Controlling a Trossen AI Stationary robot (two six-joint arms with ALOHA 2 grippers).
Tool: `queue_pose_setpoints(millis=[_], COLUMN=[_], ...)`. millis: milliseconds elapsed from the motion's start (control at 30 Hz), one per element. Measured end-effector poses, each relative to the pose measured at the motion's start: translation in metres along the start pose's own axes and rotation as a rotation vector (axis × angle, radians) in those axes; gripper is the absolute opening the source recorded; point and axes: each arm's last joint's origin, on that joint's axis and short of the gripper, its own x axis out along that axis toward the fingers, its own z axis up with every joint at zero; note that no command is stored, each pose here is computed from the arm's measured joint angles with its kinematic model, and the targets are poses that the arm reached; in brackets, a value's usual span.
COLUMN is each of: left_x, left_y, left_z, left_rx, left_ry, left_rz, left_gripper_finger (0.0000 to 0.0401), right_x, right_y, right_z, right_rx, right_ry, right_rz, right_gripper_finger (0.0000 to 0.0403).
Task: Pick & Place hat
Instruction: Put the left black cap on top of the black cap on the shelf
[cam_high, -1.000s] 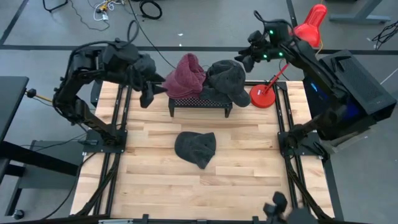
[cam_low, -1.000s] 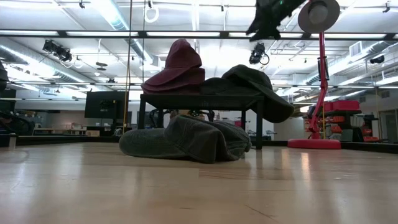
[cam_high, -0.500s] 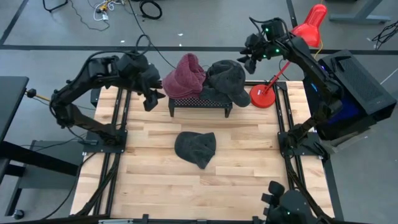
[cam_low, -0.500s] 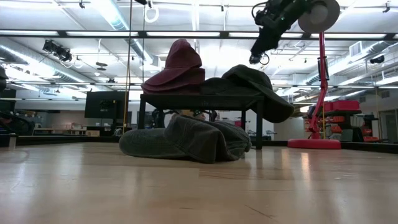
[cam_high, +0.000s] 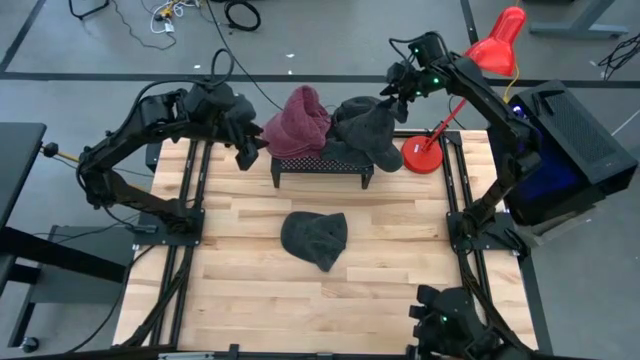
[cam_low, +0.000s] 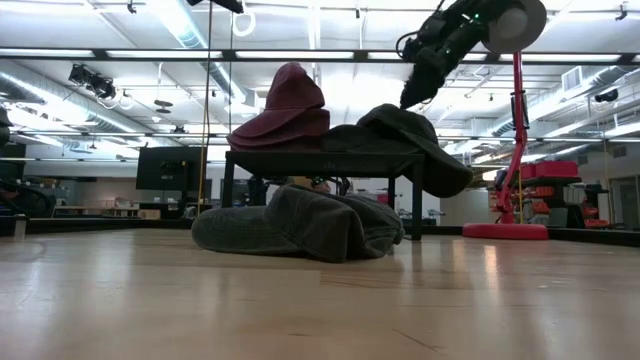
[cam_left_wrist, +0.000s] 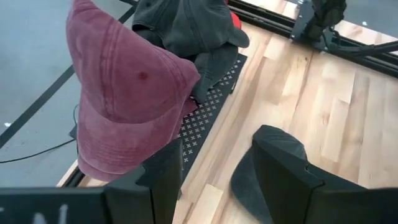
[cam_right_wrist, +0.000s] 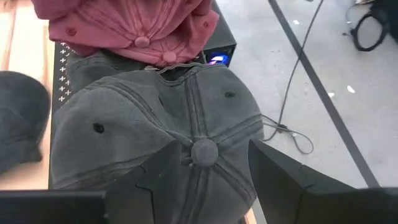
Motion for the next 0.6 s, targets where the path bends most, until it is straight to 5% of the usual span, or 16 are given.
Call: queue_pose_setpoints(millis=[600], left_x=[0.0], left_y=[0.002], left_z=[0.0], left_rx=[-0.073], left_ry=[-0.009], left_rz=[0.069], left_gripper_finger=[0.0199], right_x=[0.014], right_y=[-0.004], right_z=[-0.006], right_rx=[-0.026], right_ry=[0.004], right_rz=[0.103], right_gripper_finger=[0.0189])
